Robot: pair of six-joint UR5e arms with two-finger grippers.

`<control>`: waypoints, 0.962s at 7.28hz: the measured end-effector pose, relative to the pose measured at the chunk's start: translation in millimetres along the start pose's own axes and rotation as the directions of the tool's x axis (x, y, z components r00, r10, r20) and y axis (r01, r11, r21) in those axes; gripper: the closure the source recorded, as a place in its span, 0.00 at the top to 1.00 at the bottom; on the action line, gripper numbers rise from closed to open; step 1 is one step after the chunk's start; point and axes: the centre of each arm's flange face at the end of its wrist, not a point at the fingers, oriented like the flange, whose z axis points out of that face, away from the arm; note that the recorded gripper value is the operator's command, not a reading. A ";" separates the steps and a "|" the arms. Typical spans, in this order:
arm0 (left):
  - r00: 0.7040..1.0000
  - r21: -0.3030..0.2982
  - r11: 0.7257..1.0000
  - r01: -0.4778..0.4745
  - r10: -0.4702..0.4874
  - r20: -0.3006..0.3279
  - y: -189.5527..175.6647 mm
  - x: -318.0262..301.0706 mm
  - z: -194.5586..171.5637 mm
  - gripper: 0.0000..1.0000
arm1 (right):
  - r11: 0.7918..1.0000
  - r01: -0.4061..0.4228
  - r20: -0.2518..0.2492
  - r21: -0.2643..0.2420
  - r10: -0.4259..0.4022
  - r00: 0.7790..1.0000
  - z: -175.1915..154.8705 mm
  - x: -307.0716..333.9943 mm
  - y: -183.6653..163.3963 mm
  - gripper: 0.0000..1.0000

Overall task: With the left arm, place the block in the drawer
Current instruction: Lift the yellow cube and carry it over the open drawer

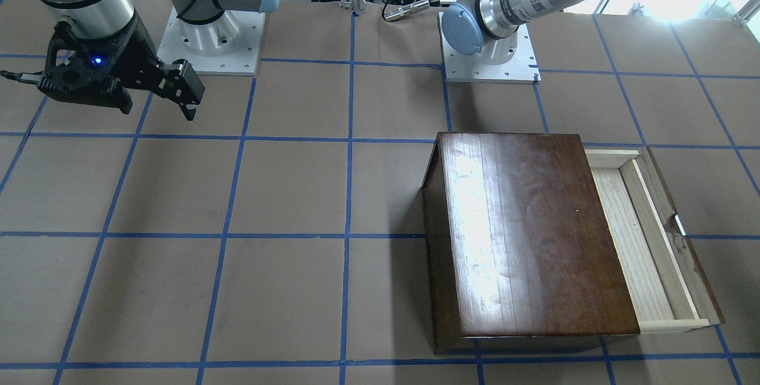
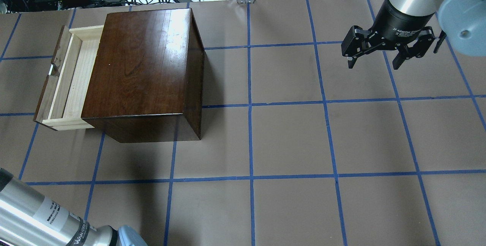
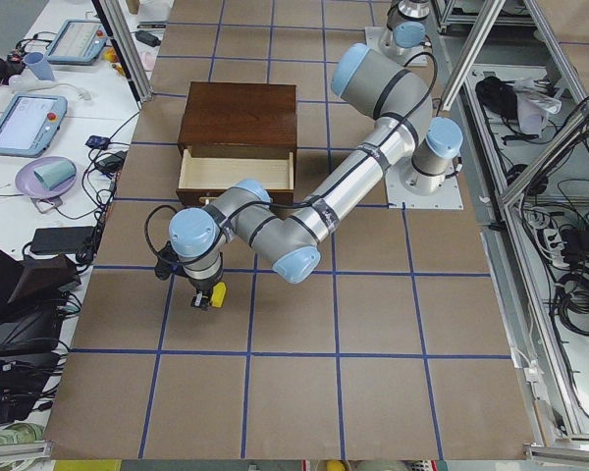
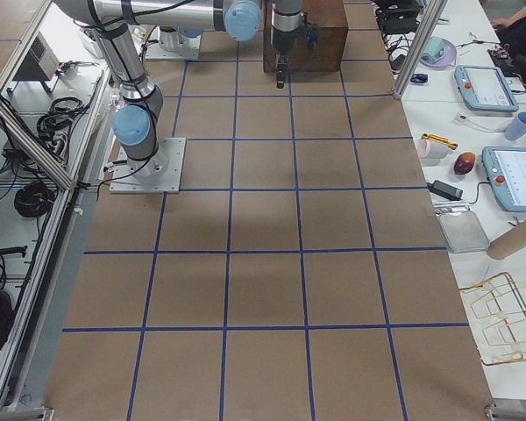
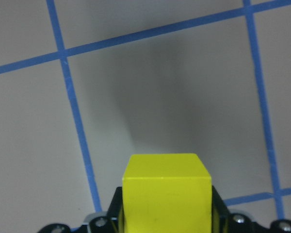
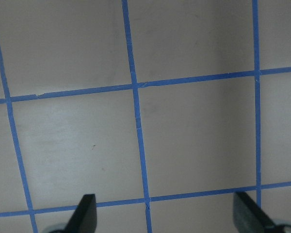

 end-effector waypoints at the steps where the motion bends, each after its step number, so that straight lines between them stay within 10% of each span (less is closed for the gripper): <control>1: 1.000 -0.016 1.000 0.022 -0.023 -0.022 3.0 20.8 -18.3 0.40 | 1.000 0.000 0.000 0.000 0.000 1.000 0.0 0.0 0.0 1.00; 7: 0.981 -0.052 0.982 0.181 -0.184 -0.055 6.8 181.5 -85.0 0.34 | 1.000 0.000 0.000 0.000 0.000 1.000 0.0 0.0 0.0 1.00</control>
